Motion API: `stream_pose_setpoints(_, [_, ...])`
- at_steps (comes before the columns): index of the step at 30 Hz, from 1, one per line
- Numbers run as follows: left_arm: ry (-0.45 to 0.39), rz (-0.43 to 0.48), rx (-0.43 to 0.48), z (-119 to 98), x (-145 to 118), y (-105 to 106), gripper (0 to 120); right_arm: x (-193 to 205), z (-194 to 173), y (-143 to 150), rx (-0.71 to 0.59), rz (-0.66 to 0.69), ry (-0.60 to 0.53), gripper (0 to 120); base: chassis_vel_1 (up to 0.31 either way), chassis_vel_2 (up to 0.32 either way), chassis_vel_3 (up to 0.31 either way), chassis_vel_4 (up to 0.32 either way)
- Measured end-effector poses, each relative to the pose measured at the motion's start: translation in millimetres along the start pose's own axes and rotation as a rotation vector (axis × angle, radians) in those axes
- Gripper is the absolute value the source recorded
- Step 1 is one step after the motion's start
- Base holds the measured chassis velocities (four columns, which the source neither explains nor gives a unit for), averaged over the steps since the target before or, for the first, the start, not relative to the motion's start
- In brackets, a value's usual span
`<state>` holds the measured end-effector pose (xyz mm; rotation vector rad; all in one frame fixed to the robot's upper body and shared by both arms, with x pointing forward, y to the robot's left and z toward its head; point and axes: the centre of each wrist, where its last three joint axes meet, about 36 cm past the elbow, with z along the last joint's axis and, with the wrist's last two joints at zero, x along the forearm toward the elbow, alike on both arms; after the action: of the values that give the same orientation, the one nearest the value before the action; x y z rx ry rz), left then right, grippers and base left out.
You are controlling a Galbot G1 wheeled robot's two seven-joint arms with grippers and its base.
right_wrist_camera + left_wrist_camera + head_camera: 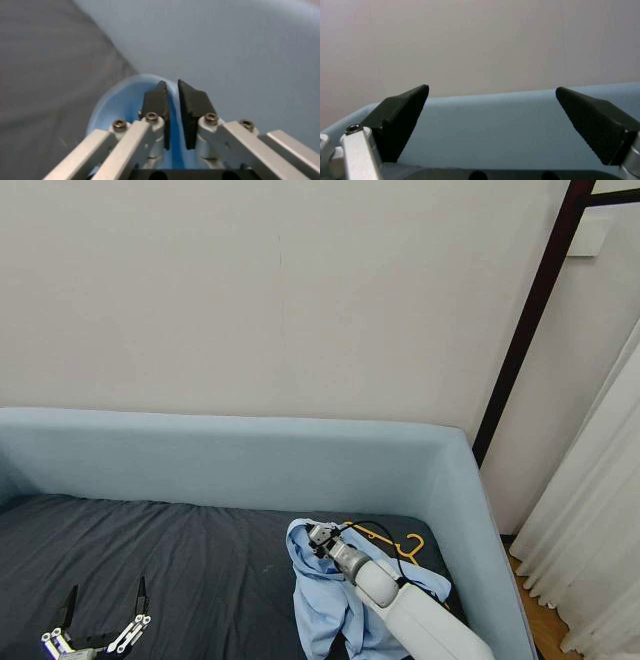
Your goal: Pick up the clothes from the sofa and hang them on the clothes hanger.
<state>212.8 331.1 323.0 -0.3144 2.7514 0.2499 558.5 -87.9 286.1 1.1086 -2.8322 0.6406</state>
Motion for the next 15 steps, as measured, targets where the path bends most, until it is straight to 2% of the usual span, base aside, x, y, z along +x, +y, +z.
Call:
stream_pose_setpoints(1, [-0.001, 0.000, 0.003, 1.3, -0.3, -1.0, 100, 1.0, 1.5, -1.8, -0.035, -0.034, -0.058, 19, 0.000, 0.000, 0.000, 0.000])
stream_pose_setpoints(4, [0.000, 0.002, 0.009, 4.1, -0.7, -5.3, 100, 14.6, 7.0, -19.3, -0.069, -0.124, -0.134, 32, 0.000, 0.000, 0.000, 0.000])
stream_pose_setpoints(5, [0.000, 0.002, 0.009, 4.1, -0.7, -5.3, 100, 14.6, 7.0, -19.3, -0.069, -0.124, -0.134, 32, 0.000, 0.000, 0.000, 0.000])
stream_pose_setpoints(9, [0.000, 0.010, 0.018, 5.7, -0.3, -13.7, 100, 35.0, 19.2, -49.8, -0.037, -0.138, -0.117, 47, 0.000, 0.000, 0.000, 0.000])
stream_pose_setpoints(10, [0.000, 0.010, 0.018, 5.7, -0.3, -13.7, 100, 35.0, 19.2, -49.8, -0.037, -0.138, -0.117, 47, 0.000, 0.000, 0.000, 0.000])
stream_pose_setpoints(15, [-0.002, 0.015, 0.018, 6.0, -0.7, -16.4, 100, 51.9, 32.4, -75.4, 0.001, -0.103, -0.044, 70, 0.000, 0.000, 0.000, 0.000])
